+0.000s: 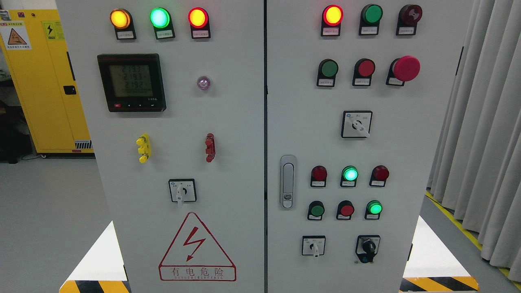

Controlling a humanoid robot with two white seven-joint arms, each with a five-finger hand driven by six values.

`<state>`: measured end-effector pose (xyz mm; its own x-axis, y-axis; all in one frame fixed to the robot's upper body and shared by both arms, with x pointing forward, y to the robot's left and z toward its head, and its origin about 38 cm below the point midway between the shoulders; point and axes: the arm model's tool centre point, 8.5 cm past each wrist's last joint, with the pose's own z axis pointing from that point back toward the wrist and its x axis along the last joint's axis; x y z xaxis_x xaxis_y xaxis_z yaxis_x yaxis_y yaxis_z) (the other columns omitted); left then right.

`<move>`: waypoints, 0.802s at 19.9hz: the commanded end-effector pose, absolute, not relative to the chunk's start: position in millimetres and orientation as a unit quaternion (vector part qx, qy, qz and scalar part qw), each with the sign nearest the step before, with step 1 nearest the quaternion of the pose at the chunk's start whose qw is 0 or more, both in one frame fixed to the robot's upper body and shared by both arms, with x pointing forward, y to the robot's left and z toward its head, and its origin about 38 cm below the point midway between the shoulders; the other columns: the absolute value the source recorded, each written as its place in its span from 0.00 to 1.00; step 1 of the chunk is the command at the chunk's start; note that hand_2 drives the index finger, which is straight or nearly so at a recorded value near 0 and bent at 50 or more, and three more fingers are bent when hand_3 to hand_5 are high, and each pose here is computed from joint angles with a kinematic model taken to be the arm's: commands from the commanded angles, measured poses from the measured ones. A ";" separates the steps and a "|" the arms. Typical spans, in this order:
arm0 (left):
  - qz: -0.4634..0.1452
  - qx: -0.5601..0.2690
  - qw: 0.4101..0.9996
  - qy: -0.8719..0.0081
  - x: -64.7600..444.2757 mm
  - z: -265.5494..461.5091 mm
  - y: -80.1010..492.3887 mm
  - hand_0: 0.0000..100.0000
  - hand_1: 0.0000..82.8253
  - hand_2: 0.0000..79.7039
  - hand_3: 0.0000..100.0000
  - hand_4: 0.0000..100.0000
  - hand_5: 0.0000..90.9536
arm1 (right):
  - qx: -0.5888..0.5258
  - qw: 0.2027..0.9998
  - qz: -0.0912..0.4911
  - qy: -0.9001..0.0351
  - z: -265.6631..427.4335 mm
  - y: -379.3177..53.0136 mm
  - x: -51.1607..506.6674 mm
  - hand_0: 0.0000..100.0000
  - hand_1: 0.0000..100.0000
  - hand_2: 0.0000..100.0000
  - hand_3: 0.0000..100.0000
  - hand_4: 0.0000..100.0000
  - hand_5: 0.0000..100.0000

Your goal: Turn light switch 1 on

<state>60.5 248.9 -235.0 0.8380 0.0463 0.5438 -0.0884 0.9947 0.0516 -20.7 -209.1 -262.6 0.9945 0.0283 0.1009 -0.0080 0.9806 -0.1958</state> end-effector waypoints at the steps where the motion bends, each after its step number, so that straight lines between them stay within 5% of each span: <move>1: 0.039 0.094 0.827 -0.554 208.1 -104.5 296.6 0.30 0.47 0.10 0.20 0.34 0.09 | -0.098 0.994 -0.005 -0.049 -262.7 -209.3 -21.4 0.00 0.50 0.04 0.00 0.00 0.00; 10: 0.014 0.096 0.705 -0.703 263.6 29.8 286.6 0.26 0.68 0.39 0.49 0.69 0.61 | -0.098 0.994 -0.005 -0.049 -262.7 -209.3 -21.4 0.00 0.50 0.04 0.00 0.00 0.00; 16: 0.005 0.085 0.653 -0.752 275.5 85.2 274.6 0.16 0.76 0.58 0.64 0.82 0.78 | -0.099 0.994 -0.005 -0.049 -262.7 -209.4 -21.4 0.00 0.50 0.04 0.00 0.00 0.00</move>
<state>235.1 284.0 -63.5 0.3029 -0.0703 0.9504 -0.1269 0.9854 0.1133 -20.7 -209.1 -262.7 0.9945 0.0283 0.1009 -0.0080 0.9806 -0.1956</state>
